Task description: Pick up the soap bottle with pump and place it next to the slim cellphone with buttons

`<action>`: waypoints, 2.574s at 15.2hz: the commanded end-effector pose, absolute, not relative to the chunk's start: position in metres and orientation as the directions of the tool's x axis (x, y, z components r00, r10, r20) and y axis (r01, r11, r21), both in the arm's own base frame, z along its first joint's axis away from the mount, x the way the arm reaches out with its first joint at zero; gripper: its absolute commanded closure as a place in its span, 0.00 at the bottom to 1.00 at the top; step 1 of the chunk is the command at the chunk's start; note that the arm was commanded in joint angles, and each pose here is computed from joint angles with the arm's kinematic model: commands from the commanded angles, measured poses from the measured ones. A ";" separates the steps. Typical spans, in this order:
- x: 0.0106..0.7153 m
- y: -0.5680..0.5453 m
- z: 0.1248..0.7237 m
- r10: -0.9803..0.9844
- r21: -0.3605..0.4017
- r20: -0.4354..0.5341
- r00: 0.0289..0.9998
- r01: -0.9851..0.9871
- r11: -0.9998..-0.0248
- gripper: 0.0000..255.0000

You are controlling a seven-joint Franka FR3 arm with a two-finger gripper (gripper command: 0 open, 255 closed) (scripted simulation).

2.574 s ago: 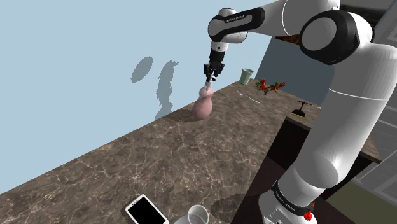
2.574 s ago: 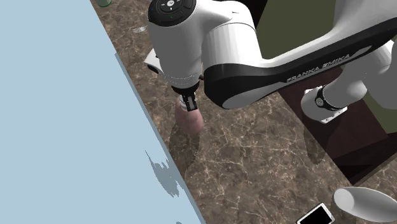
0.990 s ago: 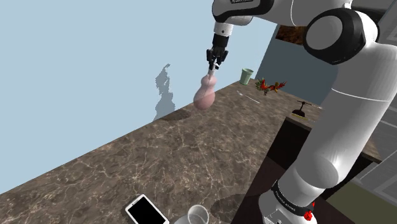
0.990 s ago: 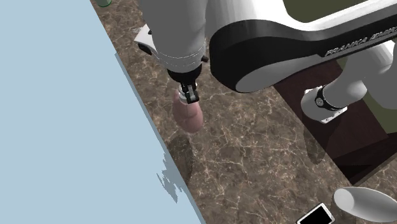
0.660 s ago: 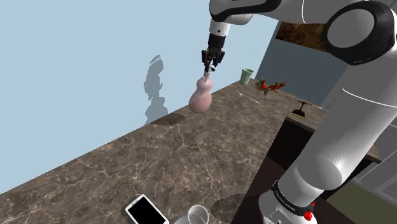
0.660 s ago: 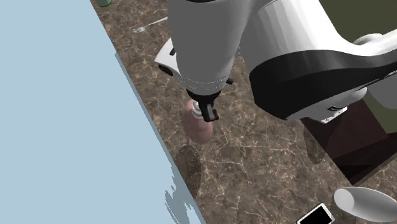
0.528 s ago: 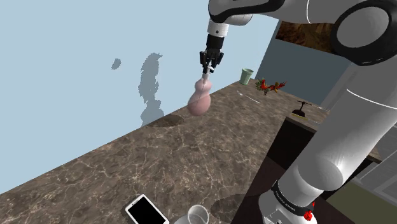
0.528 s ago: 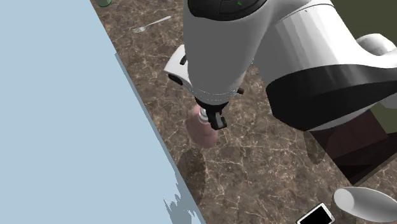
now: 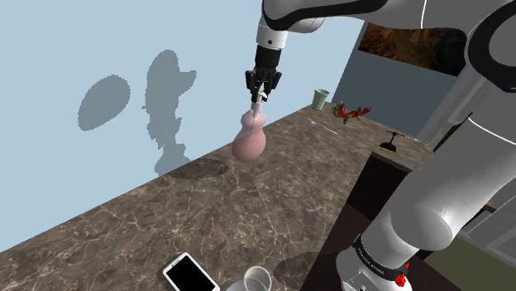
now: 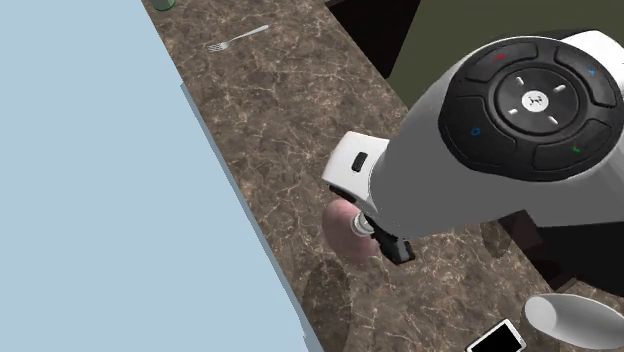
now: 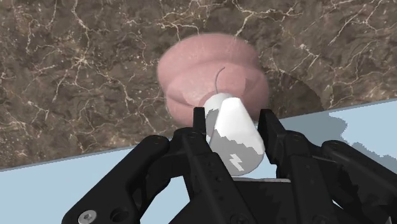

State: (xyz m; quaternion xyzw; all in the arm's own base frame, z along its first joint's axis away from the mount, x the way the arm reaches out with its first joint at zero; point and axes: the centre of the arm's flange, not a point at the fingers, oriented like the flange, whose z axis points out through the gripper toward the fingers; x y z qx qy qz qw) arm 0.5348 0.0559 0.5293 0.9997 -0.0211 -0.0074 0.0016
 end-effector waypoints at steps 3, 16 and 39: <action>0.516 0.107 0.532 -0.044 0.004 -0.013 0.999 -0.044 -0.999 1.00; 0.450 0.265 0.532 -0.044 0.004 -0.013 0.999 -0.044 -0.999 1.00; 0.332 0.545 0.532 -0.044 0.004 -0.013 0.999 -0.044 -0.999 1.00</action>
